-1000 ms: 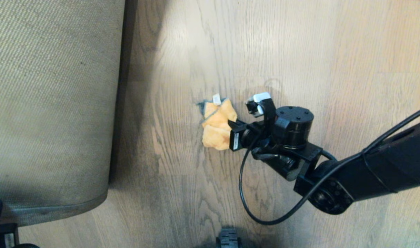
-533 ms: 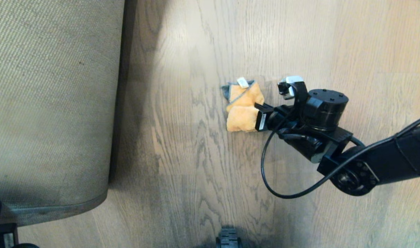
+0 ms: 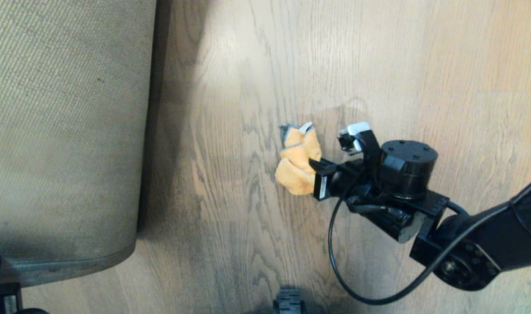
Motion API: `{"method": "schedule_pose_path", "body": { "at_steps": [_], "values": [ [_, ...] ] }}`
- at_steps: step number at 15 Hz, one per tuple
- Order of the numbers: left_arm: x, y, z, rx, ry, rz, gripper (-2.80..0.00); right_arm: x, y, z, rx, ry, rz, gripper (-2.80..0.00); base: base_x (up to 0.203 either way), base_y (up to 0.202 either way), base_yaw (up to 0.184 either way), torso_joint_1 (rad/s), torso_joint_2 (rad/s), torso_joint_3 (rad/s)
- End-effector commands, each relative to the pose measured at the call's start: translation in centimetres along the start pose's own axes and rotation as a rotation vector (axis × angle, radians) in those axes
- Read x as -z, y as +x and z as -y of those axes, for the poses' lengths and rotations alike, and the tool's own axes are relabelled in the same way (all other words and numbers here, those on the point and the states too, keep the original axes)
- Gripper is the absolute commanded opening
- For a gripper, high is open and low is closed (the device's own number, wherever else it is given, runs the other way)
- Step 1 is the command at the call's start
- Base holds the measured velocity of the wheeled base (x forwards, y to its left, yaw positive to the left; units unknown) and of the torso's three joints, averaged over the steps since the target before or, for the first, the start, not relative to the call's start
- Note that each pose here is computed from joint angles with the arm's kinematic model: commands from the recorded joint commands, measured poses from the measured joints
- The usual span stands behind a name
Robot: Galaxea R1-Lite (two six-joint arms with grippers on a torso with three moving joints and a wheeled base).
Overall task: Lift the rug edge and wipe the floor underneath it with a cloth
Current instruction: Wipe the floor under the carpet with a rag
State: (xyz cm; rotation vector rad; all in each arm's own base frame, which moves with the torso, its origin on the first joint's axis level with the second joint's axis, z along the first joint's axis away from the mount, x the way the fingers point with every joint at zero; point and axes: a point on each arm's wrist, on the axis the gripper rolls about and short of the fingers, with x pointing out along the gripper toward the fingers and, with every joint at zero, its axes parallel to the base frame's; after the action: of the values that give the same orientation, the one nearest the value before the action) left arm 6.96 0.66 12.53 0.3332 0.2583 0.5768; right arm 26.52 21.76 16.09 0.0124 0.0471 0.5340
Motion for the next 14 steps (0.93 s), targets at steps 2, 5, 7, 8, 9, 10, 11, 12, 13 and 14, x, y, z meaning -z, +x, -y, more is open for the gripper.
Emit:
{"method": "schedule_pose_path", "body": {
  "at_steps": [2,5,7,8,9,10,11,12,13,14],
  "values": [
    [0.0,0.0,0.0,-0.004,0.003,-0.002,-2.8,1.3,-2.5,-4.6,-0.148,-0.02,-0.05,-2.8,0.0,0.0,0.0,0.0,0.0,0.0],
    [0.0,0.0,0.0,-0.005,0.003,-0.004,-2.8,3.1,-5.3,-9.6,-0.323,-0.053,-0.113,-2.8,0.0,0.0,0.0,0.0,0.0,0.0],
    [0.0,0.0,0.0,-0.005,0.003,-0.004,-2.8,4.8,-5.5,-11.5,-0.38,-0.085,-0.16,-2.8,0.0,0.0,0.0,0.0,0.0,0.0],
    [0.1,0.0,0.0,-0.006,0.004,-0.007,-2.8,5.3,-4.9,-11.9,-0.391,-0.094,-0.167,-2.8,0.0,0.0,0.0,0.0,0.0,0.0],
    [0.1,0.0,0.0,-0.01,0.006,-0.012,-2.8,5.6,-4.1,-12.4,-0.398,-0.094,-0.163,-2.8,0.0,0.0,0.0,0.0,0.0,0.0],
    [0.1,0.0,0.0,-0.011,0.008,-0.015,-2.8,5.8,-3.1,-12.8,-0.396,-0.091,-0.158,-2.8,0.0,0.0,0.0,0.0,0.0,0.0],
    [0.1,0.0,0.0,-0.01,0.005,-0.015,-2.8,5.9,-2.1,-13.0,-0.388,-0.085,-0.147,-2.8,0.0,0.0,0.0,0.0,0.0,0.0],
    [0.2,0.0,0.0,-0.011,0.0,-0.015,-2.8,5.9,-0.9,-13.1,-0.376,-0.078,-0.13,-2.8,0.0,0.0,0.0,0.0,0.0,0.0],
    [0.2,0.0,0.0,-0.011,-0.001,-0.017,-2.8,6.0,0.1,-13.0,-0.36,-0.073,-0.122,-2.8,0.0,0.0,0.0,0.0,0.0,0.0],
    [0.2,0.0,0.0,-0.01,0.003,-0.022,-2.8,6.1,1.2,-12.6,-0.34,-0.066,-0.107,-2.8,0.0,0.0,0.0,0.0,0.0,0.0]
  ]
}}
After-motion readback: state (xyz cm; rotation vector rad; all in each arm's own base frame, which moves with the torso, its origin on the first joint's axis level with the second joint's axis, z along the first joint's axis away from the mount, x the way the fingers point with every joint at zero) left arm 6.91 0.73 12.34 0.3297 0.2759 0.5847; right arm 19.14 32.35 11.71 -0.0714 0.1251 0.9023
